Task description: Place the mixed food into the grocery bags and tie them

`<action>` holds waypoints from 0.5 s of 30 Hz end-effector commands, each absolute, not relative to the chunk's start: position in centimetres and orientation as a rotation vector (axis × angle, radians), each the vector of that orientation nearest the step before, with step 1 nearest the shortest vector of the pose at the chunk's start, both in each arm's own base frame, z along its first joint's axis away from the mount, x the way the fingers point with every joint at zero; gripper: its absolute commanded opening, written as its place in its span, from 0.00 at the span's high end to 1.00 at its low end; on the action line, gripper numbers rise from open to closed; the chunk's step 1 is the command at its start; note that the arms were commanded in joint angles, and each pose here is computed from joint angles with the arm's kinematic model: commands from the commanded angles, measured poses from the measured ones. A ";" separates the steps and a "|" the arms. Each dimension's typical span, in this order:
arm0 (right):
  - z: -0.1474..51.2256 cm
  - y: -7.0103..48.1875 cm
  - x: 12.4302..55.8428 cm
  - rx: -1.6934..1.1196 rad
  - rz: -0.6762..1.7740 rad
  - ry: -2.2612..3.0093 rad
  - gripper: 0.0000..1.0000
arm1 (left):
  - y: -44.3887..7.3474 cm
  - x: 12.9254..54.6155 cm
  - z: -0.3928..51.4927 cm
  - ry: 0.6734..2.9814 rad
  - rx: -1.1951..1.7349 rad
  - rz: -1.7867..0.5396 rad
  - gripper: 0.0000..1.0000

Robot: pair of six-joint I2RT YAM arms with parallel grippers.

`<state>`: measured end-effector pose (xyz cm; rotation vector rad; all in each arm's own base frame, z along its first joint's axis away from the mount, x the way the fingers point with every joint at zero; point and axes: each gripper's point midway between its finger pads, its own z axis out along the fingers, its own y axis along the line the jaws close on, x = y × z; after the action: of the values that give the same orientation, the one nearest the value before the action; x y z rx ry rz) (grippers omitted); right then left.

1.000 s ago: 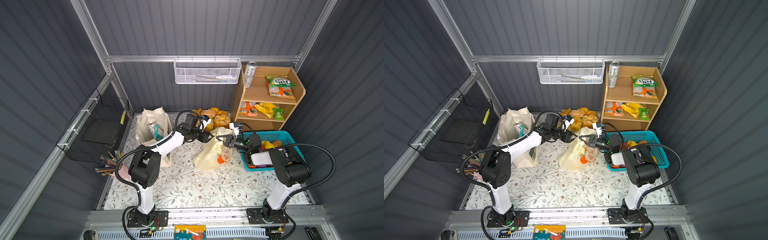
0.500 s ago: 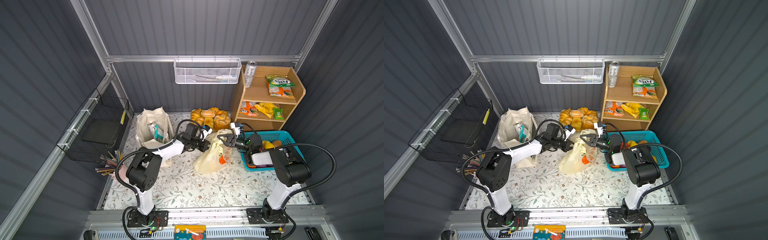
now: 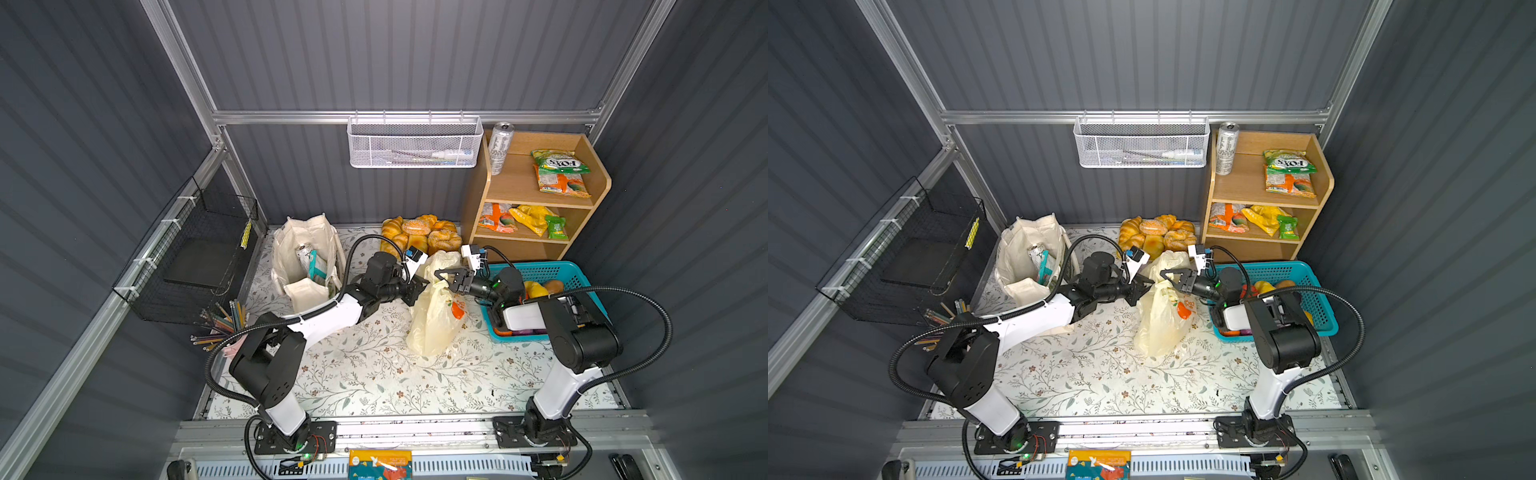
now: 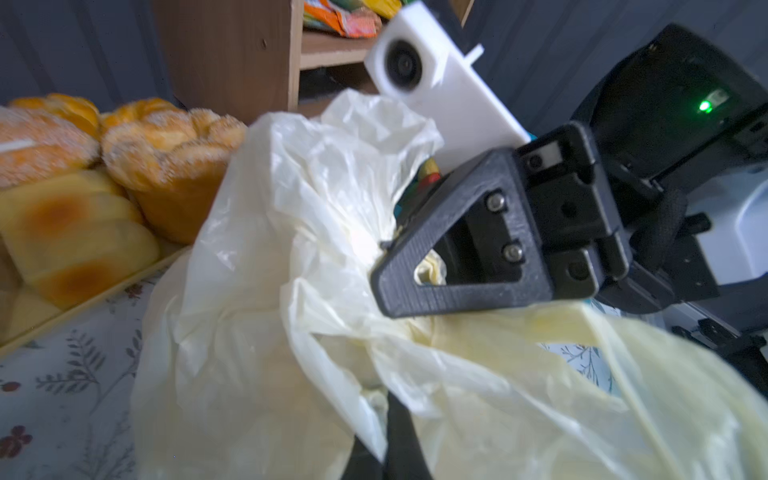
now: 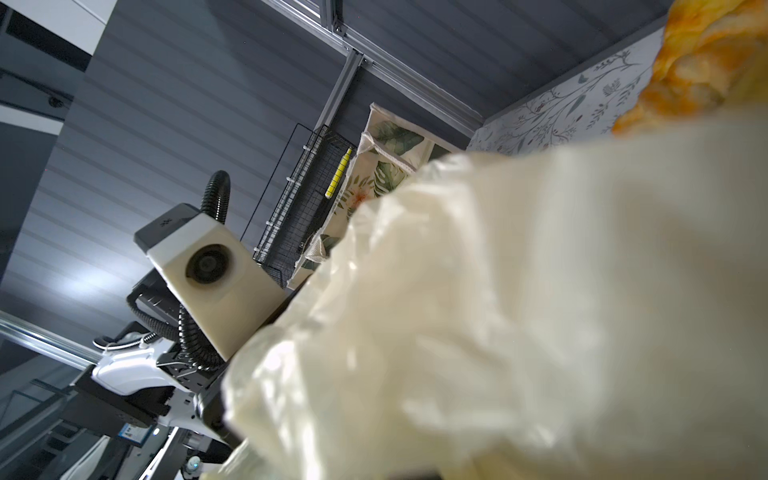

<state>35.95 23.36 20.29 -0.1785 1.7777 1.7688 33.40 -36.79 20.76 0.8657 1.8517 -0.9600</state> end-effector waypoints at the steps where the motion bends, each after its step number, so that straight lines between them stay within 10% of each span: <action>1: 20.2 23.2 35.8 -0.191 1.759 1.764 0.92 | -37.1 34.0 24.4 1.716 0.826 -0.970 1.00; 15: 22.2 23.4 35.7 -0.257 1.758 1.715 1.00 | -38.3 30.6 15.8 1.912 0.927 -1.055 1.00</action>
<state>35.93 23.37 20.31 -0.1811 1.7779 1.7695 31.51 -38.04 18.83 0.9148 1.8358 -1.0364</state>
